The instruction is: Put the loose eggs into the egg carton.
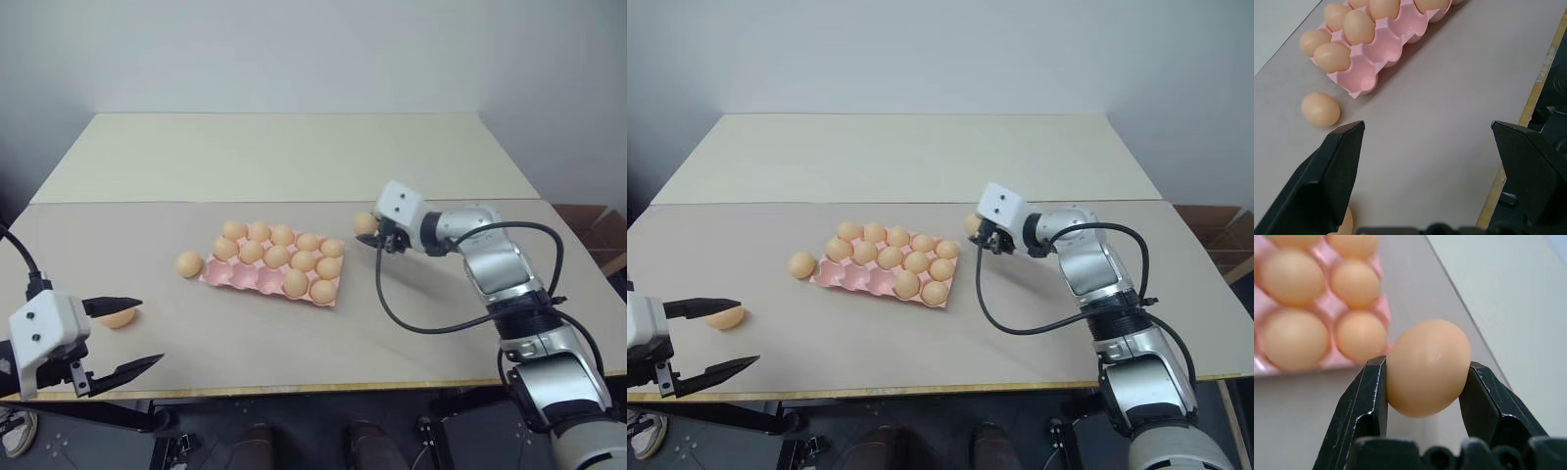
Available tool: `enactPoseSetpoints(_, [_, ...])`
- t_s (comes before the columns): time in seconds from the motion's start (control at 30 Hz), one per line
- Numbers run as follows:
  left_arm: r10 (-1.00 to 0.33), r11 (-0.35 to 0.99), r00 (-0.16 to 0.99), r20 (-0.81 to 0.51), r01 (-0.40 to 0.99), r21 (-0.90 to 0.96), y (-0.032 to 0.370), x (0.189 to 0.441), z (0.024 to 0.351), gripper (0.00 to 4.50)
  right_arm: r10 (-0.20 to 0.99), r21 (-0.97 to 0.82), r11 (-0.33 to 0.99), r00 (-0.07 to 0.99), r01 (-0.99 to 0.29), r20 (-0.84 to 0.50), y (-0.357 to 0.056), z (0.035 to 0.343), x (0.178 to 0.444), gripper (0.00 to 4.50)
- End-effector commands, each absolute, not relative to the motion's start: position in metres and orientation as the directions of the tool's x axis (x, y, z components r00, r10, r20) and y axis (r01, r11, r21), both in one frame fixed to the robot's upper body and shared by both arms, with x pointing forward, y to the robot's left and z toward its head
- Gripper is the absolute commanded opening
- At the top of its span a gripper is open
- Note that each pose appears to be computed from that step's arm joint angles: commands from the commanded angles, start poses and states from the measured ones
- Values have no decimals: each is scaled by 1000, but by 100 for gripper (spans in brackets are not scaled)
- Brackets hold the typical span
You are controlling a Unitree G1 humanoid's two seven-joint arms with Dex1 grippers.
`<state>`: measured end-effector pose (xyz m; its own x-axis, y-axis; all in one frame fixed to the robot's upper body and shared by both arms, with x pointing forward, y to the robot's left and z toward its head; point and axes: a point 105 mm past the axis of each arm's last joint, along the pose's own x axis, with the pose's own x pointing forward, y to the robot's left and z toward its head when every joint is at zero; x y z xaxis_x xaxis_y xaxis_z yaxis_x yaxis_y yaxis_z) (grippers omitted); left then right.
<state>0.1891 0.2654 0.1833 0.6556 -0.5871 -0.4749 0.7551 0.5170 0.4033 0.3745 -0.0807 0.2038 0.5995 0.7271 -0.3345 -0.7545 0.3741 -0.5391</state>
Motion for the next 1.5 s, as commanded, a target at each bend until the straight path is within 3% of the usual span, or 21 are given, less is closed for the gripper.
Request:
enactPoseSetpoints(0.03, [-579,512,667,-469,745,427,267,190,188,450,821,-521,326,510,-789,-258,-44,228,349,192])
enactPoseSetpoints(0.37, [-570,525,674,-469,738,423,266,185,186,450,919,-474,177,318,-862,-235,34,206,308,192])
enactPoseSetpoints(0.67, [-561,538,681,-471,732,418,265,182,182,450,912,-533,152,326,-832,-250,53,182,314,192])
enactPoseSetpoints(0.7, [-559,540,682,-471,731,418,265,181,182,450,911,-534,156,330,-831,-247,53,182,315,260])
enactPoseSetpoints(0.9, [-558,540,682,-473,731,417,265,182,182,450,906,-560,164,348,-812,-240,53,180,319,447])
enactPoseSetpoints(1.3, [-561,537,678,-476,735,414,266,186,180,450,897,-589,172,373,-790,-238,35,190,316,447])
enactPoseSetpoints(1.5, [-526,560,707,-473,707,433,273,186,180,450,911,-502,114,291,-858,-292,-1,206,298,447])
